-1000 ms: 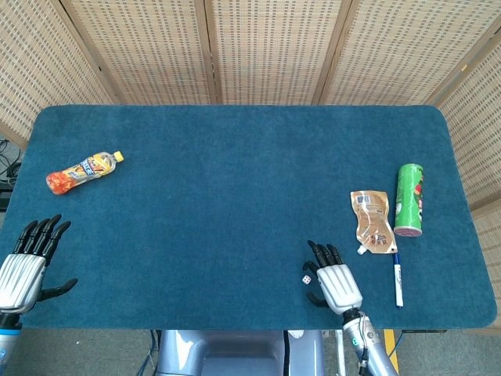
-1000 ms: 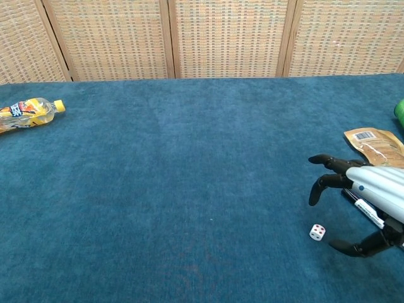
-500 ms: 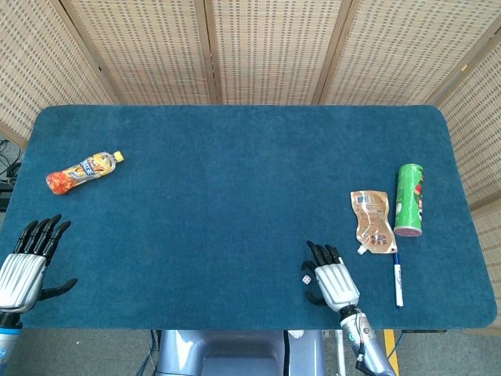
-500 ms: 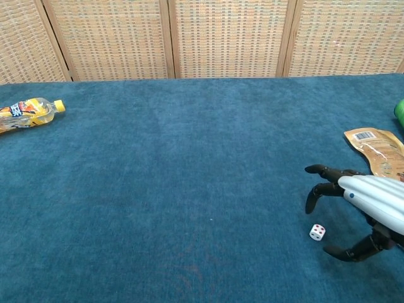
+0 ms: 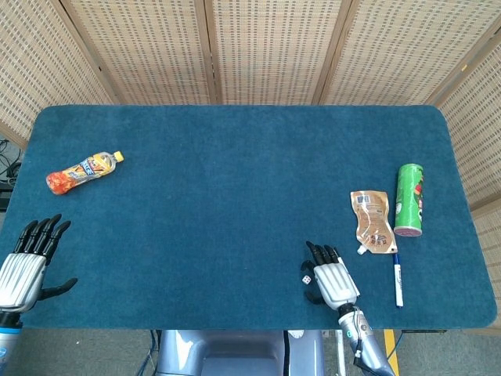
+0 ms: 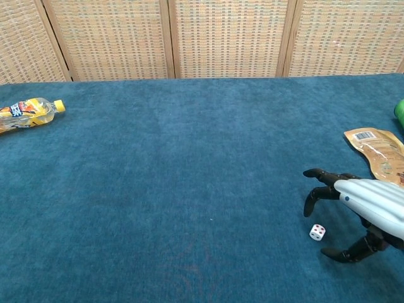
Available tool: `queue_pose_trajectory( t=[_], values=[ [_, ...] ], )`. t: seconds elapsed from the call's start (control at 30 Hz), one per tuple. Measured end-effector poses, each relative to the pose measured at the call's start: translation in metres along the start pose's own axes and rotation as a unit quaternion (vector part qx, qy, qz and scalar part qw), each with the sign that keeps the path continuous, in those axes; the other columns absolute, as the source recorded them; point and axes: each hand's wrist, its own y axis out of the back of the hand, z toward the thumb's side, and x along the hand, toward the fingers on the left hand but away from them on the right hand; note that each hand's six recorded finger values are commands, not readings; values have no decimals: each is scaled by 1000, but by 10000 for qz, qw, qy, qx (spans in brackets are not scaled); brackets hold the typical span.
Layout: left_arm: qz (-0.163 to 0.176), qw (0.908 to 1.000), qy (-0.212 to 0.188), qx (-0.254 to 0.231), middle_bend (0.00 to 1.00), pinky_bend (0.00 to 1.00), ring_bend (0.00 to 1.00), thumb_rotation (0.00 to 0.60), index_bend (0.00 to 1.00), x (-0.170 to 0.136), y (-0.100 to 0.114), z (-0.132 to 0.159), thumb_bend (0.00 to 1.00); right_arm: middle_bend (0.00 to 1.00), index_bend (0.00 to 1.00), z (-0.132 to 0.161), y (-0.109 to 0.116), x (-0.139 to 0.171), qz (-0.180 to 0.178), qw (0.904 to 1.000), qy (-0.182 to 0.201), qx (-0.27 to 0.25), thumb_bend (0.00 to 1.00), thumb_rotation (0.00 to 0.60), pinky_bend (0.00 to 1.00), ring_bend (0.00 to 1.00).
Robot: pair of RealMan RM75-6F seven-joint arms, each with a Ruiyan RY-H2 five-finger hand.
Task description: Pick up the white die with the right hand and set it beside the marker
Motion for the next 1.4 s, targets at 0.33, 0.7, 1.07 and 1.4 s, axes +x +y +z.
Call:
queue_pose_trajectory(
  t=[0.33,0.7,1.07,1.4],
  values=[
    [-24,10000,-6,-6,0,0,0,600,0,0,-1,0,111,0,419,0,-2,-2,12,10000,6,-13,311,600,0,0],
    [-24,10000,-24,-31,0,0,0,600,0,0,-1,1,111,0,442,5,-2,-6,-10,10000,65,-27,311,600,0,0],
    [-38,10000,-50,-37,0,0,0,600,0,0,-1,2,111,0,452,8,-2,-10,-25,10000,61,-47,311,600,0,0],
    [-42,10000,-41,-32,0,0,0,600,0,0,-2,1,111,0,480,10,-3,-16,-5,10000,65,-12,334,600,0,0]
  ],
)
